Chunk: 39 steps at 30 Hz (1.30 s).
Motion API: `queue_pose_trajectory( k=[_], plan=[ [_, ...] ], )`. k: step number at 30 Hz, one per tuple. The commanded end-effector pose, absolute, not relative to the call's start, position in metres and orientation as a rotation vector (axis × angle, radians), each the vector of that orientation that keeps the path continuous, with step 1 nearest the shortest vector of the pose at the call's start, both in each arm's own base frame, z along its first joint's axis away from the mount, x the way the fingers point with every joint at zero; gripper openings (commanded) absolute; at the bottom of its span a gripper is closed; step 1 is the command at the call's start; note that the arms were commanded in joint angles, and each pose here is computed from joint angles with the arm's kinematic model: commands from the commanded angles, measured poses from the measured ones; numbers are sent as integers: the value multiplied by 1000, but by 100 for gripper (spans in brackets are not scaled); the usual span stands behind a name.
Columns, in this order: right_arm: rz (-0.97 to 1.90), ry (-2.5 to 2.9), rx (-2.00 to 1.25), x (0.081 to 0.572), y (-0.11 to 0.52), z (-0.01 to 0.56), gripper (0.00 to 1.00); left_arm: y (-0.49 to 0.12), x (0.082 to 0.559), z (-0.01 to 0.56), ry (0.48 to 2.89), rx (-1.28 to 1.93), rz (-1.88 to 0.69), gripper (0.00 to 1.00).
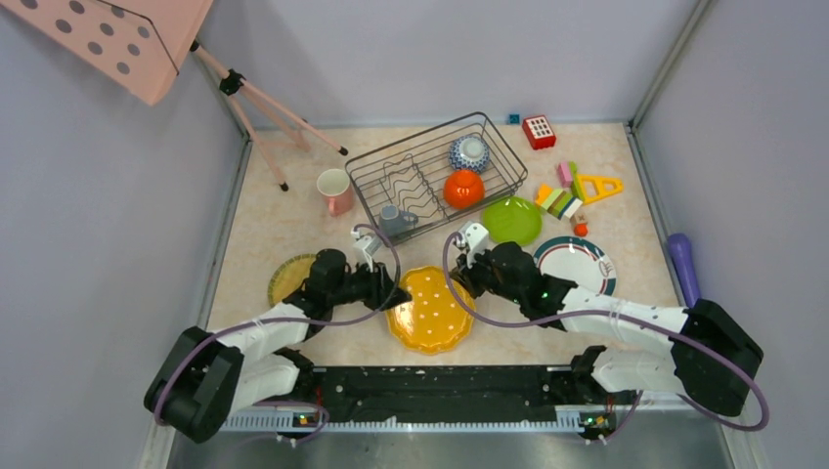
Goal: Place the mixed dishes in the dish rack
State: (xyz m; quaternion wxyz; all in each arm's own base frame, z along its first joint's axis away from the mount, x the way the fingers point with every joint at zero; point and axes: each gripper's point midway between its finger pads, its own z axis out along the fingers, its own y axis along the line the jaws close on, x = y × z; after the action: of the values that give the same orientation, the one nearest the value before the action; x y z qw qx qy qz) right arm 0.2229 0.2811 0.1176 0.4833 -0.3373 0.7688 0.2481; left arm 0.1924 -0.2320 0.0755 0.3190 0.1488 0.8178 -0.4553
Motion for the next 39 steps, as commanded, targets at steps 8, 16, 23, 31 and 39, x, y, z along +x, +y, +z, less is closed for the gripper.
queue_pose_trajectory(
  k=[8, 16, 23, 31, 39],
  plan=[
    [632, 1706, -759, 250, 296, 175, 0, -248, 194, 144, 1920, 493, -1307, 4],
    [614, 1715, -675, 260, 287, 193, 52, -246, 206, 184, 1919, 475, -1207, 0],
    [572, 1686, -511, 261, 252, 234, 83, -228, 228, 255, 1882, 458, -991, 0],
    [476, 1824, -26, 292, 196, 251, 82, -204, 293, 345, 1691, 434, -619, 0],
    [422, 2005, 632, 322, 188, 224, 87, -179, 353, 414, 1497, 358, -302, 0]
  ],
)
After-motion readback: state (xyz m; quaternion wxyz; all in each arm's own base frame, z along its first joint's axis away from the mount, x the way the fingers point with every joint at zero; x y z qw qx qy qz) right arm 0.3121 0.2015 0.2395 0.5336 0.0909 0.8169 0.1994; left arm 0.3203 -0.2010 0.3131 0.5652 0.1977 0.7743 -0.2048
